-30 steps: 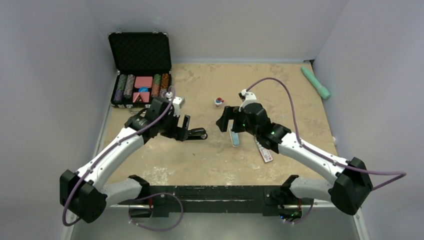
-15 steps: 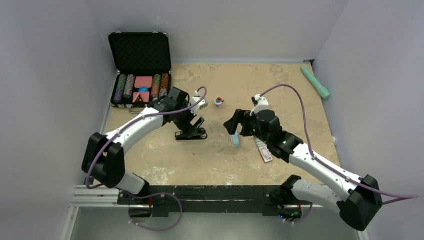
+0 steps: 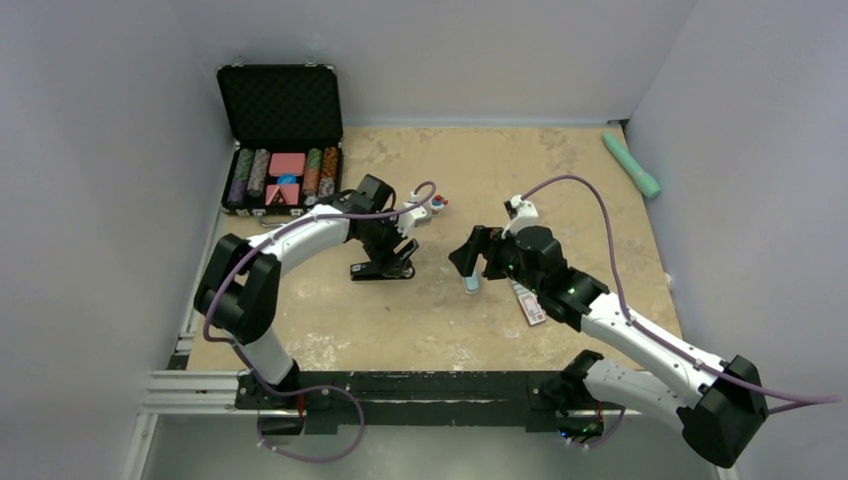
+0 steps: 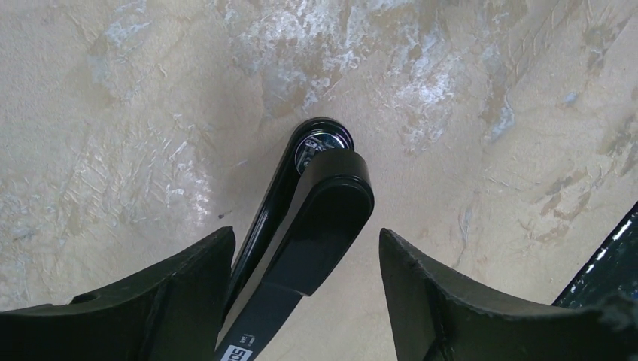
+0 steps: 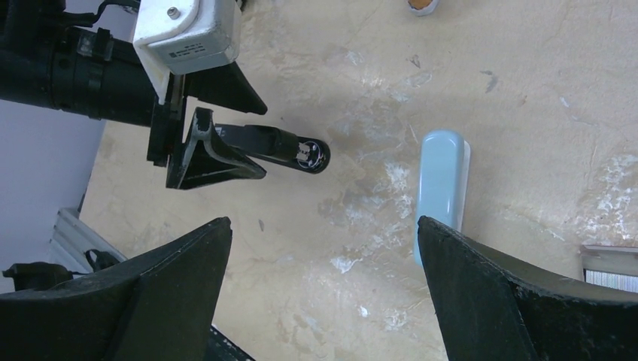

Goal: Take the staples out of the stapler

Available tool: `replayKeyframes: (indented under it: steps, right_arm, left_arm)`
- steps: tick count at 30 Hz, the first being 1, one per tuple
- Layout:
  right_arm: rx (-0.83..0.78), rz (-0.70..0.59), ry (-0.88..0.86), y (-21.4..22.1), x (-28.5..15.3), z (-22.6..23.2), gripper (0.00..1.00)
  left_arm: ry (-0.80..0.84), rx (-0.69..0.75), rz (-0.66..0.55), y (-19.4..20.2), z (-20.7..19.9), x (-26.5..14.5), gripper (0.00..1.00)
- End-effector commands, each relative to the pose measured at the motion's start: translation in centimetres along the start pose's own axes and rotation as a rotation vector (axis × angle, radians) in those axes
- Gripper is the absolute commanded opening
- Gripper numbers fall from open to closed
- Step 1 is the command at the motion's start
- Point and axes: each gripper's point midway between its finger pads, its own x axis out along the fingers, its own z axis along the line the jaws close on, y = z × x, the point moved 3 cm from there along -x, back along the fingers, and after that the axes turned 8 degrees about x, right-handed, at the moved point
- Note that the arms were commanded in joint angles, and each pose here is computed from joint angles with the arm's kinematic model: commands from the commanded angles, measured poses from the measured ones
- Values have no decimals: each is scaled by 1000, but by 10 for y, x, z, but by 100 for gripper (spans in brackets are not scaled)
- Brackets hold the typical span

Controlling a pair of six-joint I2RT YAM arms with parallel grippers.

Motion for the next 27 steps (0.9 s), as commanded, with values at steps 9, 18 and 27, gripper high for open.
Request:
replayKeyframes:
  steps: [9,18,27]
  right_arm:
    - [13,-17,-58,-3,-5,9,99]
    - [13,-20,-61,-3,-10,8,99]
    - [27,-16,-158,-6,-17,26,99]
  left_arm:
    - [12,71,12,-19,-5,4,70]
    - [-5,58,48,-15,-3,7,38]
    - [-55,12,7,-31,-6,-27,0]
